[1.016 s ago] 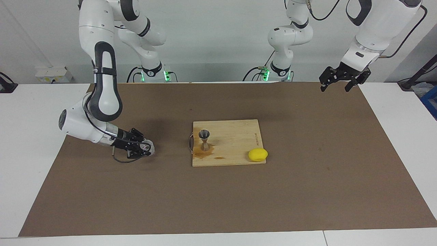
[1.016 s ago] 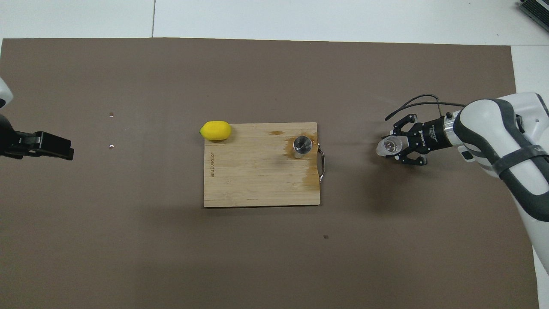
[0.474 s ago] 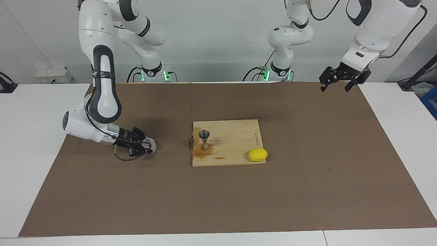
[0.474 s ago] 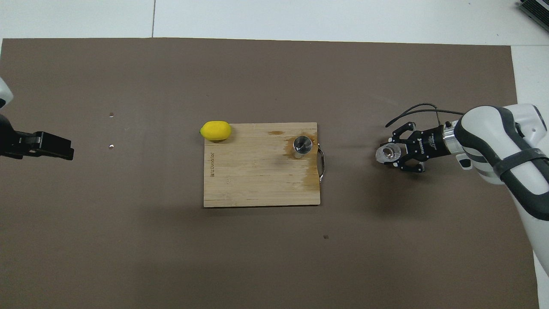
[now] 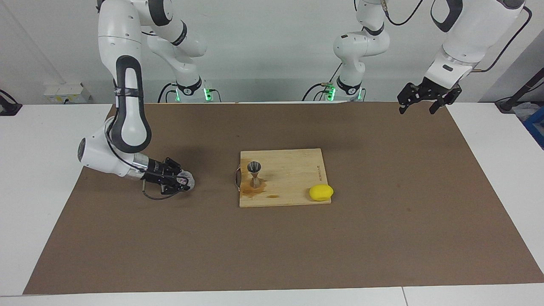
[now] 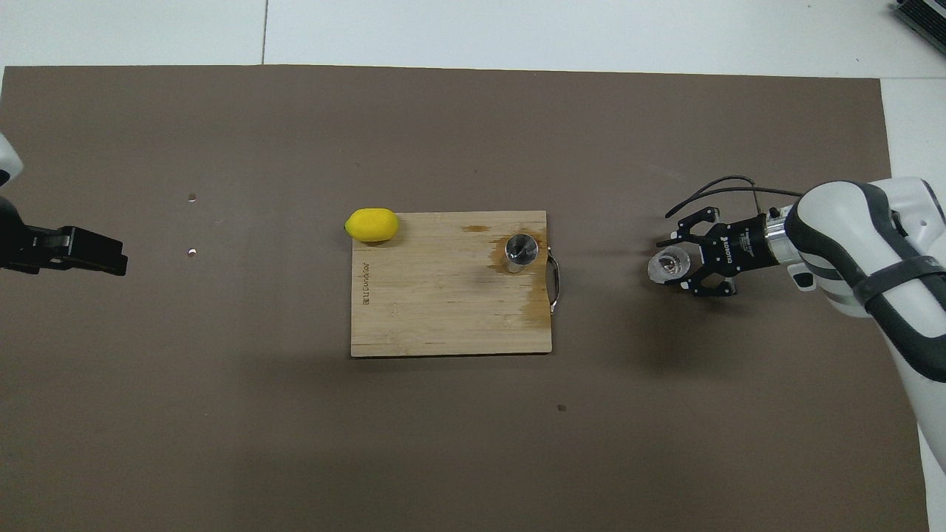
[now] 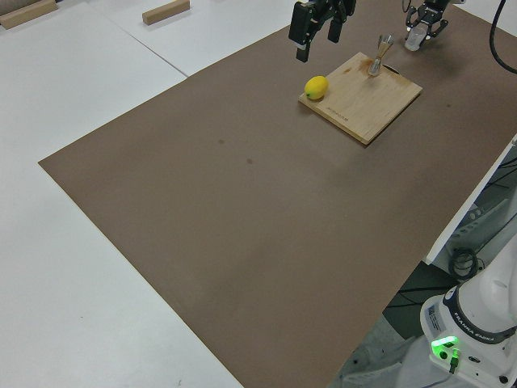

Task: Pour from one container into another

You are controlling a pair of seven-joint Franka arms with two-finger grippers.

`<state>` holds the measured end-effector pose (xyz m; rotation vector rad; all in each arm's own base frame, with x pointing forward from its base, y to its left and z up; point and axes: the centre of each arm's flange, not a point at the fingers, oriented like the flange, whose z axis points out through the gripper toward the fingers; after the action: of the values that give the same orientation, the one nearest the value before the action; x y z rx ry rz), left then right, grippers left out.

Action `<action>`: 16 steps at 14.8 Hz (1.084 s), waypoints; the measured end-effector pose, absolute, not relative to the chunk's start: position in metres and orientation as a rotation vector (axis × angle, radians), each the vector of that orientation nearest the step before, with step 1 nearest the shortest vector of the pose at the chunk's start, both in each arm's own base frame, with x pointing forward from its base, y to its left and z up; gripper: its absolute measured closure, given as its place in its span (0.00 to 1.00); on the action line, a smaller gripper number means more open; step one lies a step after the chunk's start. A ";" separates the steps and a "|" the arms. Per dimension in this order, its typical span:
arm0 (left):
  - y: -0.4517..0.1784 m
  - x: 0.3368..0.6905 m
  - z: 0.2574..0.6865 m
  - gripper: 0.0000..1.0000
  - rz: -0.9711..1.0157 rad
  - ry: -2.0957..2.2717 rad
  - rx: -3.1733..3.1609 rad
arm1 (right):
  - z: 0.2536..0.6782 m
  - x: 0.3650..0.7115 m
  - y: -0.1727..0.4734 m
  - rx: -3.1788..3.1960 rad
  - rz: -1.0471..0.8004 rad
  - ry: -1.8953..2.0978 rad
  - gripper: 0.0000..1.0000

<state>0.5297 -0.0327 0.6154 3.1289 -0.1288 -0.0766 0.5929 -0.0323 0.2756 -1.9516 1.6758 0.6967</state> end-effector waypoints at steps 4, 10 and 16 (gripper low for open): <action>-0.033 0.530 0.615 0.00 -0.077 -0.129 3.129 | 0.332 0.594 -0.032 -2.051 0.567 1.614 0.02; -0.033 0.530 0.615 0.00 -0.077 -0.129 3.129 | 0.410 0.584 -0.010 -2.420 0.315 1.383 0.01; -0.033 0.530 0.615 0.00 -0.077 -0.129 3.129 | 0.458 0.570 0.005 -2.806 0.112 0.897 0.01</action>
<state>0.5297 -0.0327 0.6153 3.1289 -0.1288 -0.0767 0.5697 0.0053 0.4579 -2.8055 0.8975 0.1121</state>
